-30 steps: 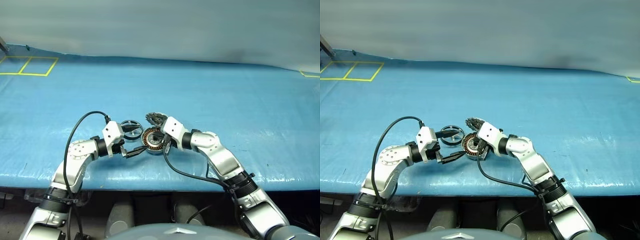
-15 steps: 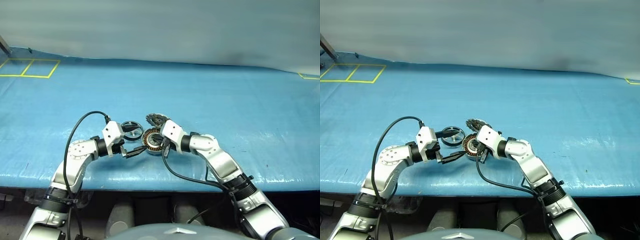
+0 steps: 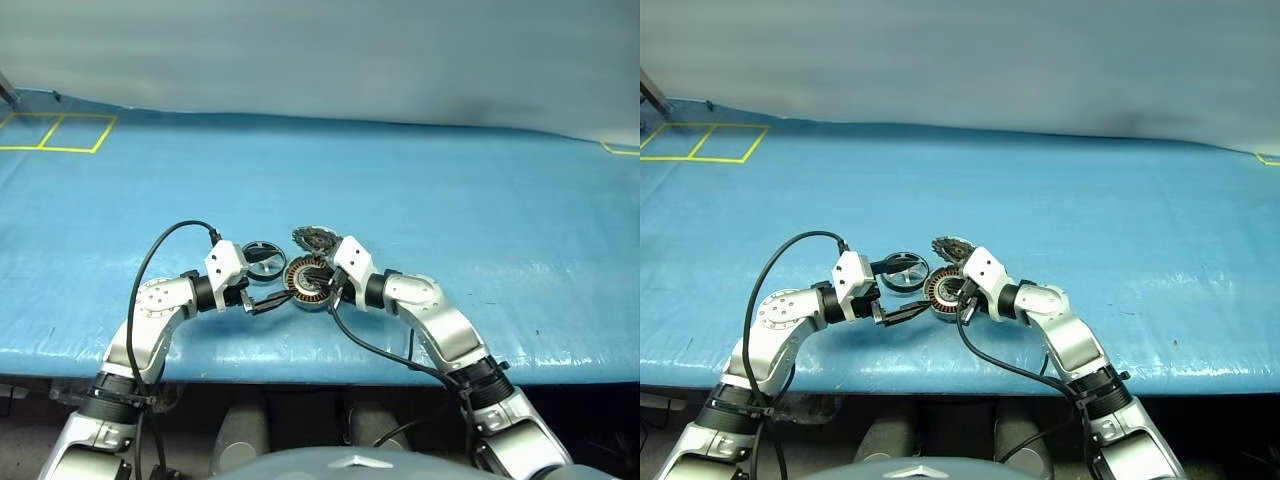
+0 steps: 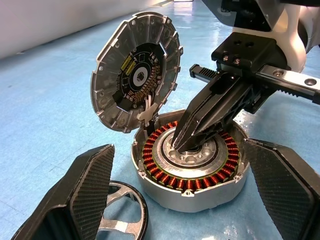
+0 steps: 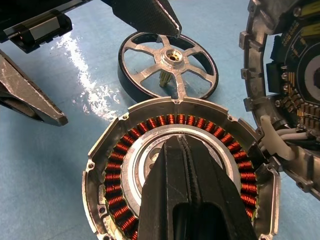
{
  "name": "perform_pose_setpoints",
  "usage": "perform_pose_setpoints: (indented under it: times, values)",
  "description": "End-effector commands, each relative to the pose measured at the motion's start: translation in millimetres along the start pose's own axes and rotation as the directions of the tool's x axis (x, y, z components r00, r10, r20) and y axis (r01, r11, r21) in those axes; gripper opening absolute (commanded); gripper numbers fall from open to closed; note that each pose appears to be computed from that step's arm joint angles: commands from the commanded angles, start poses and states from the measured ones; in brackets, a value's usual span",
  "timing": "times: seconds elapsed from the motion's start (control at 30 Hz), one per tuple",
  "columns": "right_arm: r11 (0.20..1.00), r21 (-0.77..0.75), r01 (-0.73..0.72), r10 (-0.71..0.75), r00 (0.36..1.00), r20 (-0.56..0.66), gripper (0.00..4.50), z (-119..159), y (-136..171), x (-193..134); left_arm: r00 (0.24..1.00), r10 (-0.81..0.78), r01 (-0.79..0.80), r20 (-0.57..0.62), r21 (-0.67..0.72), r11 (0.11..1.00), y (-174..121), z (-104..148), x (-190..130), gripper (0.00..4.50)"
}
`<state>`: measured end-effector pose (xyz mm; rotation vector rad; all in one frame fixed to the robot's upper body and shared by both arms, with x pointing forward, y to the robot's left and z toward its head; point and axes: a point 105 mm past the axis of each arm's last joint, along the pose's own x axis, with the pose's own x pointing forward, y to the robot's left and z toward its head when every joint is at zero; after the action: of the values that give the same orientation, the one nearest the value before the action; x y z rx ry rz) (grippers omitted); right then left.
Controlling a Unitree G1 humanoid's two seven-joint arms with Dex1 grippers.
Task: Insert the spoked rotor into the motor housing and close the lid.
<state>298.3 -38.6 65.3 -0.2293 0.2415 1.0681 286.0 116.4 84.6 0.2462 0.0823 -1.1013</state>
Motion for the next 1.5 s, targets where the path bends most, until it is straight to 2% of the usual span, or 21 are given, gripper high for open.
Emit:
perform_pose_setpoints:
  times: [0.03,0.27,0.93,1.5]
  values:
    - [0.999,-0.027,0.017,-0.015,0.997,0.07,0.03,22.3,-3.3,-5.6,0.999,0.008,-0.009,0.031,0.038,0.999,5.0,9.9,-1.6,4.5]
    - [0.999,-0.038,0.016,-0.013,0.996,0.085,0.03,28.3,-2.4,-6.4,1.0,0.007,-0.008,0.028,0.038,0.999,4.7,9.4,-1.6,4.5]
    - [1.0,-0.014,-0.01,0.009,1.0,-0.025,0.03,-2.6,2.5,0.8,0.999,0.024,-0.025,0.022,0.038,0.999,5.7,7.7,-4.4,4.5]
    - [0.991,-0.124,-0.057,0.026,0.97,-0.24,0.03,-38.6,1.8,0.0,0.999,0.039,-0.04,0.024,0.036,0.999,6.9,7.2,-5.5,4.5]
